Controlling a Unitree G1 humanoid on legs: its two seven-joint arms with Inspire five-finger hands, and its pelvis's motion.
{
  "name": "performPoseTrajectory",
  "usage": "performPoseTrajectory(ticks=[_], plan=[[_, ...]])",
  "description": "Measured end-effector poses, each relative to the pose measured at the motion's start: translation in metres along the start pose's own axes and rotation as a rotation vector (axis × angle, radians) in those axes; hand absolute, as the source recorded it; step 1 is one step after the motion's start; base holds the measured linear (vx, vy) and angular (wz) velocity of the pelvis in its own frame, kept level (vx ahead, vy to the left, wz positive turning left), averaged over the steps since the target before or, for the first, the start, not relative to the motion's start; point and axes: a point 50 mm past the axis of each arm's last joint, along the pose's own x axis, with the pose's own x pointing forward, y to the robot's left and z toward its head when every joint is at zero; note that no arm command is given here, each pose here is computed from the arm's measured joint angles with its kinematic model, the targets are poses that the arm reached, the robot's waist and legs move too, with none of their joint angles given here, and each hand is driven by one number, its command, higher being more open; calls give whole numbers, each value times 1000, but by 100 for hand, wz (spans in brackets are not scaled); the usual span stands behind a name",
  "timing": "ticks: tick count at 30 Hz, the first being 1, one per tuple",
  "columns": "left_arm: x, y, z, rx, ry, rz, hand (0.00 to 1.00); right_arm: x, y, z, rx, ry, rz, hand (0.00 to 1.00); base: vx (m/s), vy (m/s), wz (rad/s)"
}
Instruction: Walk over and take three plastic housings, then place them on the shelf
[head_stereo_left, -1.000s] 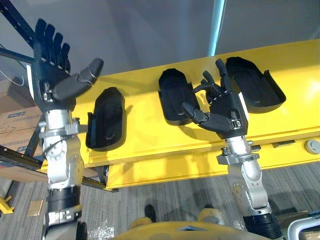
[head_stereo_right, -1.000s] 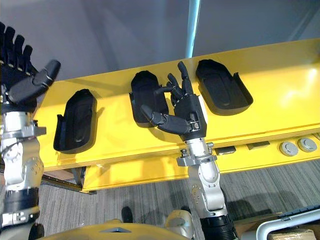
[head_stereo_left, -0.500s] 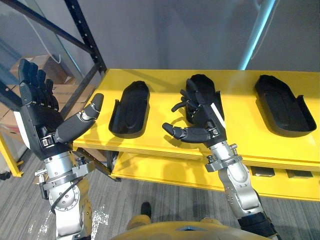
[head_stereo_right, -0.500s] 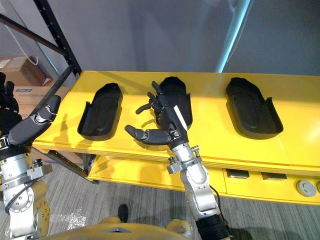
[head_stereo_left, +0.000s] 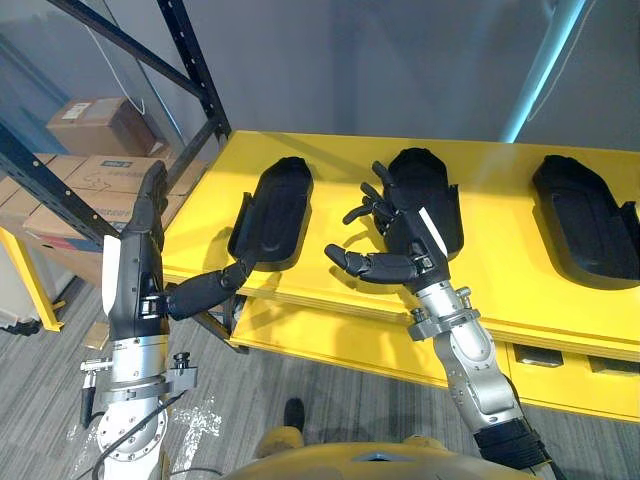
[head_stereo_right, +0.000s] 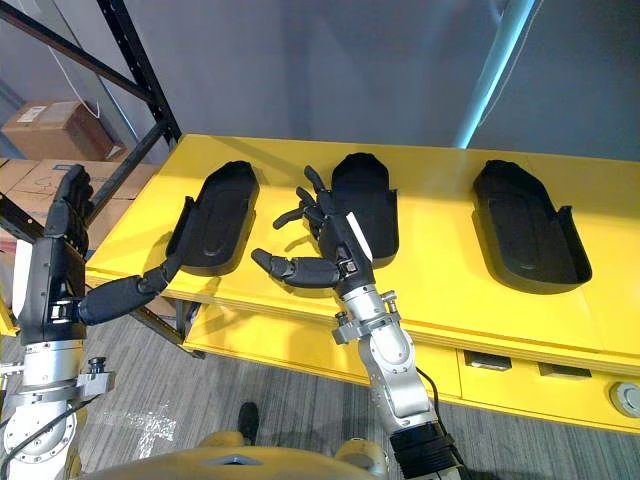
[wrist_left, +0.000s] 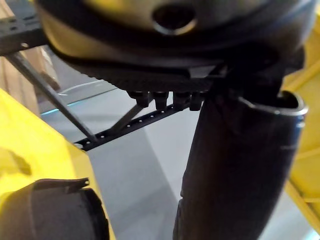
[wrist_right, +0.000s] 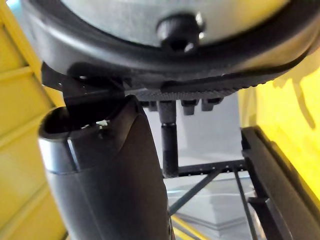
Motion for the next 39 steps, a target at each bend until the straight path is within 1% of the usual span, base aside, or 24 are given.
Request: performPoseTrajectory(ticks=[3,12,16,20,23,28,31,39], plan=[[-7,3,-14,12,89,42,100,0,2,0,3,-2,13,100,19,-44,10],[-20,5,-37,80,238,55,100,1,4,0,6,-1,26,100,12,-31,8],[-25,6,-49,155,300,54,100,1,5,-1,26,-1,32,100,9,-12,4],[-24,6,-49,234,286,58,100,1,7,-1,28,2,48,100,-5,-2,-1],[-20,7,-49,229,263,105,100,0,8,-2,39,6,50,100,-37,1,-8],[-11,9,-60,205,259,175,100,-10,7,-9,75,38,13,100,-1,11,-13],[-9,13,-67,191,276,214,100,-16,4,-15,84,67,-13,100,-2,9,-20],[-12,15,-88,180,356,264,100,-23,-5,-15,84,55,-64,100,2,12,-19]])
